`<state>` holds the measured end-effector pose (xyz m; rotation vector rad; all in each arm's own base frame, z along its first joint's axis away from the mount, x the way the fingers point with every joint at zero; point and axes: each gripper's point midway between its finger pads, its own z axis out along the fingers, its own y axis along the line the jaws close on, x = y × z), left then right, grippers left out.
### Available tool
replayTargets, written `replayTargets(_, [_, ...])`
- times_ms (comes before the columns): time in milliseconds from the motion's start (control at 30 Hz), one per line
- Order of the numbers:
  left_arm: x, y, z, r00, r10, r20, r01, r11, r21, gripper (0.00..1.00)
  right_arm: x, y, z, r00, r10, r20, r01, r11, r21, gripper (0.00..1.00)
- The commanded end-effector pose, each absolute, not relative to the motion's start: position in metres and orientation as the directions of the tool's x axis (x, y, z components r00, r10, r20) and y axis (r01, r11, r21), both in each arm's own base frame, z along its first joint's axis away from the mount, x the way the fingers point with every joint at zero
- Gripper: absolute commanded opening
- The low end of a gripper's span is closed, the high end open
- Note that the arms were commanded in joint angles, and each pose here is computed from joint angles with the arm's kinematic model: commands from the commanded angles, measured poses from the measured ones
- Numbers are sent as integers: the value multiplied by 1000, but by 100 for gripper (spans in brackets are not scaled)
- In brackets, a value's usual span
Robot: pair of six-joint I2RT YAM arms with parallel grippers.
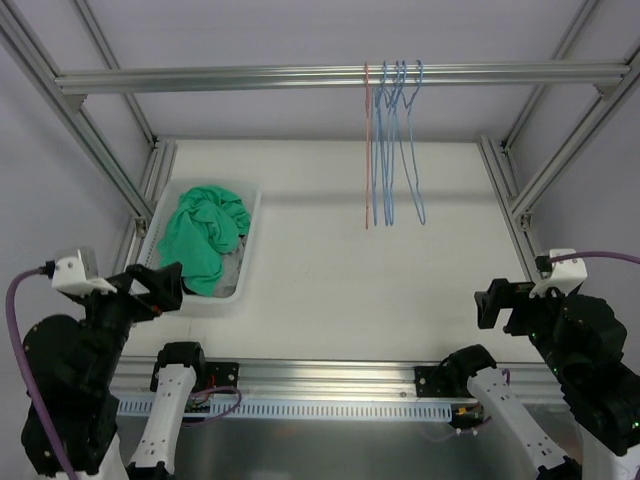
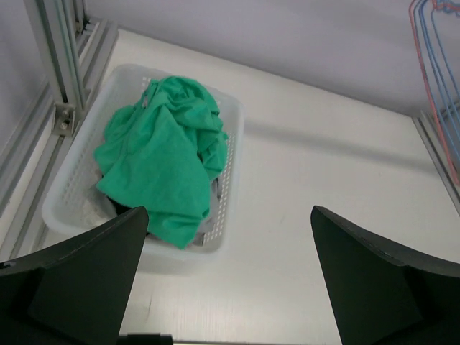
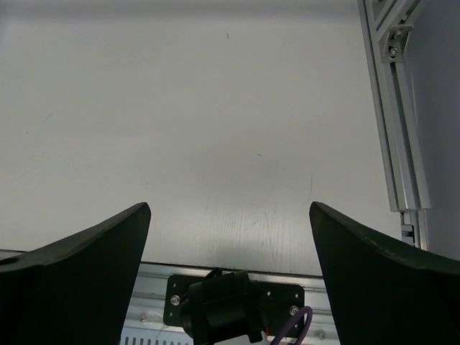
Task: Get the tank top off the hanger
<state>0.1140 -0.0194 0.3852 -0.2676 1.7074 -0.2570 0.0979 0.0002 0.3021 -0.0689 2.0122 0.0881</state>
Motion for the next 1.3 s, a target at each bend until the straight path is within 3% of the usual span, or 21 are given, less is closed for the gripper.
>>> replayTargets(0, [91,-27,322,-356,-285,-890,-36,956,-292,99,95,-14,307,-395,-27,-918,-42,999,-11,99])
replayTargets(167, [80,-28,260,-434,-330,-838,-77,941,-331,99,88,-10,309,-349,-7,-937,-72,997,19,100])
replayTargets(600, [69,-33,261,-396,-306,-866,5,942,-336,99,102,-12,270,-393,-29,-919,-37,999,-16,100])
replayTargets(1267, [92,-40,257,-434,-274,-858,54,943,-328,99,110,-6,277,-349,8,-937,-39,999,23,100])
